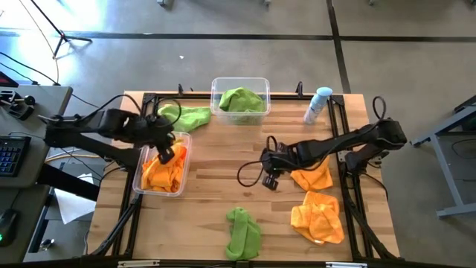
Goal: Sort microfiber towel by color & place in baskets
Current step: Put the green microfiber towel into the top transparent bin
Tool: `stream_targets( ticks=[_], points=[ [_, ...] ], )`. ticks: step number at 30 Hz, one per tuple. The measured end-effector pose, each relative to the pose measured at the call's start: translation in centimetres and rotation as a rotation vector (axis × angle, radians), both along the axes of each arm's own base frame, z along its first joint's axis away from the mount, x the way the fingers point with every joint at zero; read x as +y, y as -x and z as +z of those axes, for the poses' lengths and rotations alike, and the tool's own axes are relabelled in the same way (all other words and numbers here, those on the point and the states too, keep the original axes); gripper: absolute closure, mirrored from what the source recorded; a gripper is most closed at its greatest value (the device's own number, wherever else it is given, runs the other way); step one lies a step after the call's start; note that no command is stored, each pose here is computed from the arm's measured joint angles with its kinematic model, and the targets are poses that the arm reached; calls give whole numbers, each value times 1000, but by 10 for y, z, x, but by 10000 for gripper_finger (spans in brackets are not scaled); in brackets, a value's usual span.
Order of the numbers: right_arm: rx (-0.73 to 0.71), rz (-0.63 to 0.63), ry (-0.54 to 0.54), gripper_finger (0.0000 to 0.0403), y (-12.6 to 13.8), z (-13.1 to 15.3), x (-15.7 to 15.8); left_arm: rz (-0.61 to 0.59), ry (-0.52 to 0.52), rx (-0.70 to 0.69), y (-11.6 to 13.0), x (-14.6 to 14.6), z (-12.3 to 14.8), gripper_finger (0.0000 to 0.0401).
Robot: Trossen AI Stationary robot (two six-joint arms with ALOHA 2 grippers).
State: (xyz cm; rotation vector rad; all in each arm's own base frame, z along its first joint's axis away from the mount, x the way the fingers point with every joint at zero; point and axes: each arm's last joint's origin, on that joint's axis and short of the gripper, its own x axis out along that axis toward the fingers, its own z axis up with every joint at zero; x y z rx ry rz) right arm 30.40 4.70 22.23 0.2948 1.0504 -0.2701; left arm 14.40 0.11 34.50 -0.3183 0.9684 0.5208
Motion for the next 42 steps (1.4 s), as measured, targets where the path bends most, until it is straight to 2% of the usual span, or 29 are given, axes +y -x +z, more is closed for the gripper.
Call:
stream_targets(
  ticks=[4, 8, 13, 17, 24, 29, 32, 35, 42],
  points=[
    [-47, 42, -55, 400, 9, -17, 3, 90, -4, -59, -11, 13, 1, 390],
    [-144, 93, -56, 398, 25, -16, 0, 137, -29, -68, -27, 29, -2, 399],
    [-334, 114, -70, 401, 54, -6, -14, 169, -176, -47, -45, 50, -6, 379],
    [-504, 79, -82, 402, 76, -2, -26, 227, -212, 4, -47, 72, -11, 353],
    [-583, -59, -120, 402, 97, 0, -42, 343, -149, 60, -44, 133, -27, 275],
    [-595, -145, -142, 402, 96, 0, -51, 438, 42, 90, -37, 187, -56, 236],
    [-598, -203, -148, 403, 96, -1, -57, 483, 131, 135, -33, 211, -77, 229],
    [-607, -270, -126, 403, 97, 0, -61, 496, 172, 187, -31, 227, -95, 229],
    [-628, -366, -90, 403, 97, 0, -69, 474, 257, 281, -35, 244, -129, 229]
  ],
)
